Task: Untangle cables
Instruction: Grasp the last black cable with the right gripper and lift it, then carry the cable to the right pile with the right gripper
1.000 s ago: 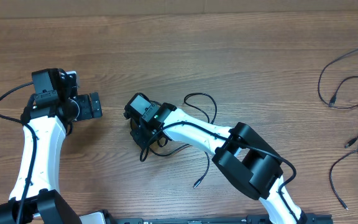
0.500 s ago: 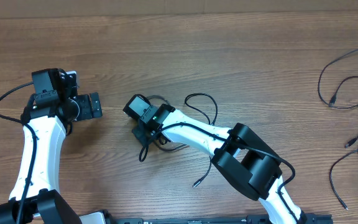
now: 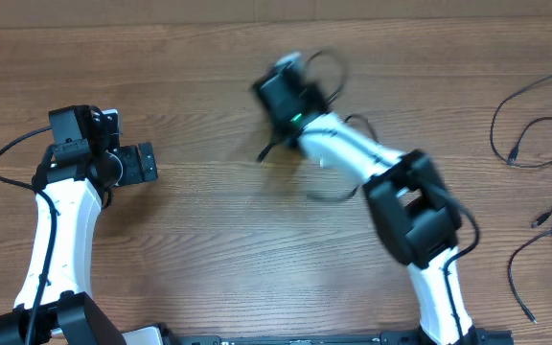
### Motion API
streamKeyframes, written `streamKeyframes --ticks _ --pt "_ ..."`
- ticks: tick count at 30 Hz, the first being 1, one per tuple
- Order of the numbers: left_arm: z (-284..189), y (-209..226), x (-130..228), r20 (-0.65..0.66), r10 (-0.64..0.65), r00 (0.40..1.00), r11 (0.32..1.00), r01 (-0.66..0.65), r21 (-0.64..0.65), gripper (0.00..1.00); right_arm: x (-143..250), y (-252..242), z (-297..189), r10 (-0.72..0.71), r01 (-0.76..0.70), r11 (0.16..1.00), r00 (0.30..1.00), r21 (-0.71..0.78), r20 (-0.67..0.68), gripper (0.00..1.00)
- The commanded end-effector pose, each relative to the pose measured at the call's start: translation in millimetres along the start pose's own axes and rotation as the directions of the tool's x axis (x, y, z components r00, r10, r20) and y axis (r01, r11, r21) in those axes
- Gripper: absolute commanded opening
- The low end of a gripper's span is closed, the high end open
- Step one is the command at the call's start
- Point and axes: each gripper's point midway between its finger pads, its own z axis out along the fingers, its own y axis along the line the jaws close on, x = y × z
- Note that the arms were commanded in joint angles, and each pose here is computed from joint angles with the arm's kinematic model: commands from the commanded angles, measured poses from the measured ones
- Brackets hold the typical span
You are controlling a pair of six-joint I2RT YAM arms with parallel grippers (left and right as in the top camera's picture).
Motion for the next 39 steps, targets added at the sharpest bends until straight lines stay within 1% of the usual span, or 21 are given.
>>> streamKeyframes --ticks 1,5,9,11,13,15,17,19,23,27,28,29,30,31,32,39 --pt "-10 -2 -11 0.04 0.012 0.999 1.0 -0.012 0.005 1.0 -20 -96 39 0.062 -0.062 0.979 0.998 0.192 0.005 0.04" --pt "-10 -2 -11 0.04 0.012 0.999 1.0 -0.012 0.005 1.0 -24 -182 73 0.18 -0.179 0.936 0.983 0.302 0.023 0.04" --pt "-10 -2 -11 0.04 0.011 0.999 1.0 -0.011 0.005 1.0 -33 -262 88 0.266 -0.278 0.875 0.96 0.396 0.086 0.04" --pt "-10 -2 -11 0.04 0.012 0.999 1.0 -0.012 0.005 1.0 -38 -295 94 0.306 -0.33 0.853 0.944 0.405 0.124 0.04" --pt "-10 -2 -11 0.04 0.012 0.999 1.0 -0.012 0.005 1.0 -40 -317 99 0.332 -0.362 0.846 0.932 0.391 0.145 0.04" --pt "-10 -2 -11 0.04 0.012 0.999 1.0 -0.012 0.005 1.0 -40 -345 102 0.364 -0.407 0.819 0.913 0.405 0.183 0.04" --pt "-10 -2 -11 0.04 0.012 0.999 1.0 -0.012 0.005 1.0 -38 -356 105 0.381 -0.431 0.808 0.902 0.402 0.202 0.04" --pt "-10 -2 -11 0.04 0.012 0.999 1.0 -0.012 0.005 1.0 -38 -351 114 0.379 -0.423 0.843 0.906 0.332 0.19 0.04" --pt "-10 -2 -11 0.04 0.012 0.999 1.0 -0.012 0.005 1.0 -38 -336 120 0.371 -0.402 0.883 0.914 0.242 0.166 0.04" --pt "-10 -2 -11 0.04 0.012 0.999 1.0 -0.012 0.005 1.0 -41 -327 123 0.43 -0.458 0.872 0.885 0.175 0.176 0.04" --pt "-10 -2 -11 0.04 0.012 0.999 1.0 -0.012 0.005 1.0 -41 -326 123 0.441 -0.468 0.868 0.88 0.166 0.177 0.07" --pt "-10 -2 -11 0.04 0.012 0.999 1.0 -0.012 0.005 1.0 -41 -324 124 0.442 -0.467 0.87 0.881 0.158 0.171 0.21" --pt "-10 -2 -11 0.04 0.012 0.999 1.0 -0.012 0.005 0.99 -40 -323 124 0.44 -0.464 0.872 0.882 0.156 0.166 0.39" --pt "-10 -2 -11 0.04 0.012 0.999 1.0 -0.012 0.005 1.0 -38 -322 124 0.438 -0.46 0.874 0.885 0.158 0.157 0.64" --pt "-10 -2 -11 0.04 0.012 0.999 1.0 -0.012 0.005 1.0 -36 -321 124 0.435 -0.455 0.876 0.889 0.159 0.146 1.0" --pt "-10 -2 -11 0.04 0.012 0.999 1.0 -0.012 0.005 1.0 -16 -321 118 0.41 -0.412 0.884 0.91 0.221 0.054 1.0"
